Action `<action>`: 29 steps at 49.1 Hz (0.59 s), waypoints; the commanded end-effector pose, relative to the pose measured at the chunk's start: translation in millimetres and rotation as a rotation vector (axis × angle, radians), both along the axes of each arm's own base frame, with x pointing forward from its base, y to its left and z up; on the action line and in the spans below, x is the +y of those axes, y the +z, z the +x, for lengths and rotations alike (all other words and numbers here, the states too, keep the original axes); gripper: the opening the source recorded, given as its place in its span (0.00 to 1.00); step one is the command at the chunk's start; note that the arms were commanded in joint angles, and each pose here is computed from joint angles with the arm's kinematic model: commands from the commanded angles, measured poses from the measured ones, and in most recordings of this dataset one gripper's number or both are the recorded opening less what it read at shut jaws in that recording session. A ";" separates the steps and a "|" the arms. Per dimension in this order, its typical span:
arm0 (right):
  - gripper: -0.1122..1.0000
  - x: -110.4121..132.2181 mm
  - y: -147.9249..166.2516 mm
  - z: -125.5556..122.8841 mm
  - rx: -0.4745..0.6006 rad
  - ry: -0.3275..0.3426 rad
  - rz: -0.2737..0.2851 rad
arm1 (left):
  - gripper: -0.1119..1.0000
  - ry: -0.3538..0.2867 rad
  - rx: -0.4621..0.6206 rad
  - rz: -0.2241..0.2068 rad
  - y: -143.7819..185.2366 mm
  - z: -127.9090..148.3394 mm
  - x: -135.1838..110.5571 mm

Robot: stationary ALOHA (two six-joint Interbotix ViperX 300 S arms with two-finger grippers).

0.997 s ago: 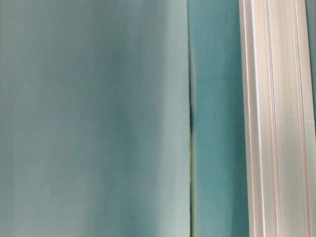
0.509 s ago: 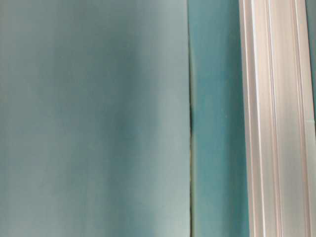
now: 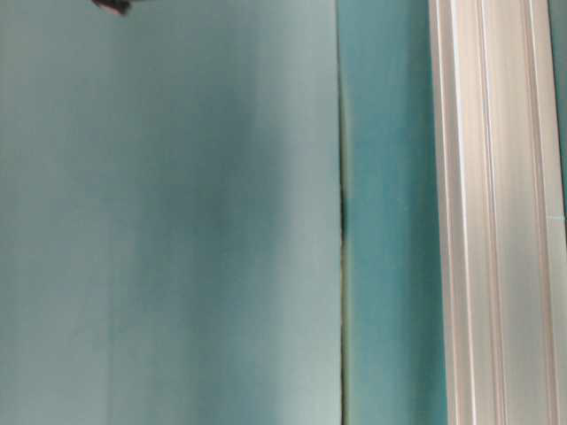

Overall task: Lift the metal rail with both hands.
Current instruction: 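Move both grippers down over the two ends of the silver rail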

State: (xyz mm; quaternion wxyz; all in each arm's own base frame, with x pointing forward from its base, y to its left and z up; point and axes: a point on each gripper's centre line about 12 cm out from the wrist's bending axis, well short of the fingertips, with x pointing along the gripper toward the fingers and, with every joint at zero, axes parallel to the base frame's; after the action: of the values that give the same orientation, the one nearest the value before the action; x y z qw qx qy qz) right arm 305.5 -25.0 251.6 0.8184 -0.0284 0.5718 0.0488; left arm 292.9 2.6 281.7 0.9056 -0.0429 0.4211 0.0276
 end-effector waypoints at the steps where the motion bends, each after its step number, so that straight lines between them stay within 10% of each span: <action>1: 0.23 0.3 -2.0 5.4 0.006 0.014 -0.003 | 0.24 -0.007 -0.017 -0.002 6.4 4.5 -3.4; 15: 0.87 -1.2 -14.6 11.5 0.061 0.017 -0.001 | 0.93 0.091 0.083 -0.076 -15.7 5.9 -3.3; 29: 1.00 -0.4 -15.0 7.2 0.105 0.021 0.006 | 0.99 0.089 0.097 -0.081 -15.6 5.7 -6.5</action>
State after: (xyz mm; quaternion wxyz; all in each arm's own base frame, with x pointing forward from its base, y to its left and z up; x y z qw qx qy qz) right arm 310.4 -26.2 232.2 0.7829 -0.0268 0.6188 0.0592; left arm 295.9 -3.2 257.6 0.8736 -0.0979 0.4736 0.0549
